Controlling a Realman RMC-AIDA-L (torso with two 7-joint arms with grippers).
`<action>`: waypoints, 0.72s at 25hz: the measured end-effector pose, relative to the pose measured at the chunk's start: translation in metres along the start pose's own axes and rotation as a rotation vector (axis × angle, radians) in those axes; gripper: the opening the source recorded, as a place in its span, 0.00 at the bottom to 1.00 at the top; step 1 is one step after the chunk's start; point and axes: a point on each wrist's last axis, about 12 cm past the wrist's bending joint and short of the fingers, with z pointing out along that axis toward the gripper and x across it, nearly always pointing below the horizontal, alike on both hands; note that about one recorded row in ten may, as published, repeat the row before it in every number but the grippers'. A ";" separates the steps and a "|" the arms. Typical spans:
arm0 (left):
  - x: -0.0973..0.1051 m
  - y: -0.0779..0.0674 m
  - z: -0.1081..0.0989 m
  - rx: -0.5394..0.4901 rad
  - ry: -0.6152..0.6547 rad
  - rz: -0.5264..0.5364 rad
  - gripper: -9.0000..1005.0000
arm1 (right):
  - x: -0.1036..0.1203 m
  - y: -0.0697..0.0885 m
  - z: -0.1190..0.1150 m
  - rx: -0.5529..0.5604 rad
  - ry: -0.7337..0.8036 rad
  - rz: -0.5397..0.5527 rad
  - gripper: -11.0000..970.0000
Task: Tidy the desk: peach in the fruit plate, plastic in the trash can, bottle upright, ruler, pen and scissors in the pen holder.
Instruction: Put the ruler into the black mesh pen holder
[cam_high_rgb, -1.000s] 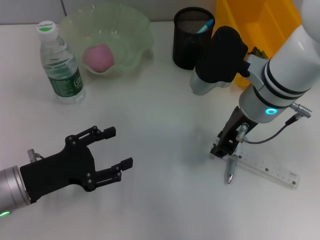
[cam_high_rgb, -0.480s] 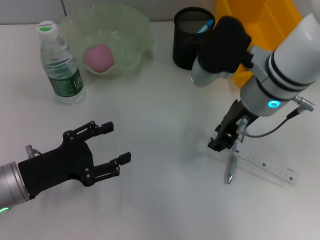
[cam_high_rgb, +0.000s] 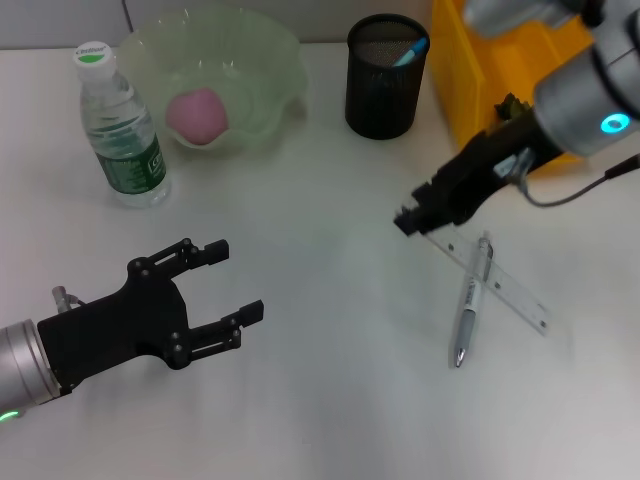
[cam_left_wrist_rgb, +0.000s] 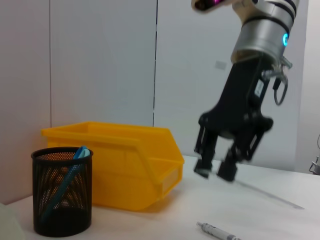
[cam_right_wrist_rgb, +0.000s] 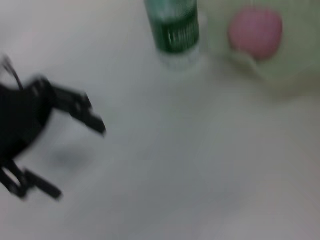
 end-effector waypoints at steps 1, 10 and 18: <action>0.000 0.000 0.000 0.000 0.000 0.000 0.80 | 0.000 -0.002 -0.005 -0.015 -0.035 0.003 0.42; -0.001 0.000 0.000 0.002 -0.006 -0.002 0.80 | 0.006 -0.011 -0.030 -0.100 -0.278 -0.006 0.42; 0.000 -0.002 -0.003 0.008 -0.008 -0.006 0.80 | 0.012 -0.026 -0.054 -0.082 -0.604 -0.018 0.42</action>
